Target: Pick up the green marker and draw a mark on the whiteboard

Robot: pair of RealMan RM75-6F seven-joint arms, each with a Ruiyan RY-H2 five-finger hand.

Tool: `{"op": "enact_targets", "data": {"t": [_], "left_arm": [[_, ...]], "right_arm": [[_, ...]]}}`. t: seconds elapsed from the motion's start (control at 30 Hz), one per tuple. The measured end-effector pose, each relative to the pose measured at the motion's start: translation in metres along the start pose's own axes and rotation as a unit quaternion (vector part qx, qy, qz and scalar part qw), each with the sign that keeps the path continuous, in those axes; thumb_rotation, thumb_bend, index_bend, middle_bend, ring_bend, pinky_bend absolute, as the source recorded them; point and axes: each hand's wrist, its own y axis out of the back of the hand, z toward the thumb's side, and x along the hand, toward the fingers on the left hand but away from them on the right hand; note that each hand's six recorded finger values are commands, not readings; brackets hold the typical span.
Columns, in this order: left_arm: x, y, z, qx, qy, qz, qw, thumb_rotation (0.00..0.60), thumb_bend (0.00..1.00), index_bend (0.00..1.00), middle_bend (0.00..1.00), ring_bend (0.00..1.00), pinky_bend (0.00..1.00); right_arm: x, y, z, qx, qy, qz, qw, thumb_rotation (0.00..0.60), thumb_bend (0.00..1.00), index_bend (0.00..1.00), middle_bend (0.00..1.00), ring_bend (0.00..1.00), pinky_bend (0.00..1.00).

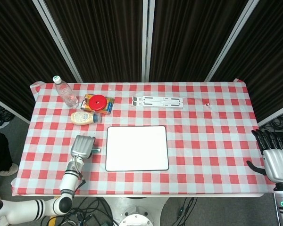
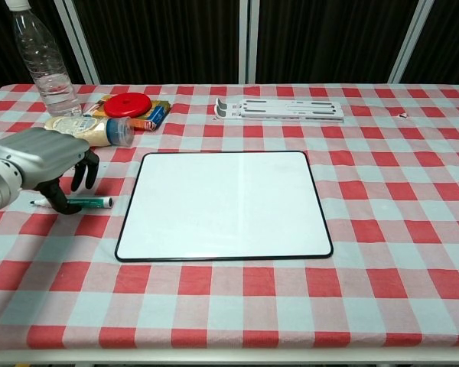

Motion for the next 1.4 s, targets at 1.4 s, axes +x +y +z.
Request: {"op": "enact_targets", "data": {"t": [1.4], "left_arm": [[-0.007, 0.039, 0.023, -0.165, -0.094, 0.027, 0.9815, 0.600, 0.48, 0.56, 0.57, 0.78, 0.89]], "right_arm": [[0.005, 0.002, -0.004, 0.000, -0.006, -0.001, 1.0000, 0.600, 0.09, 0.00, 0.10, 0.00, 0.00]]}}
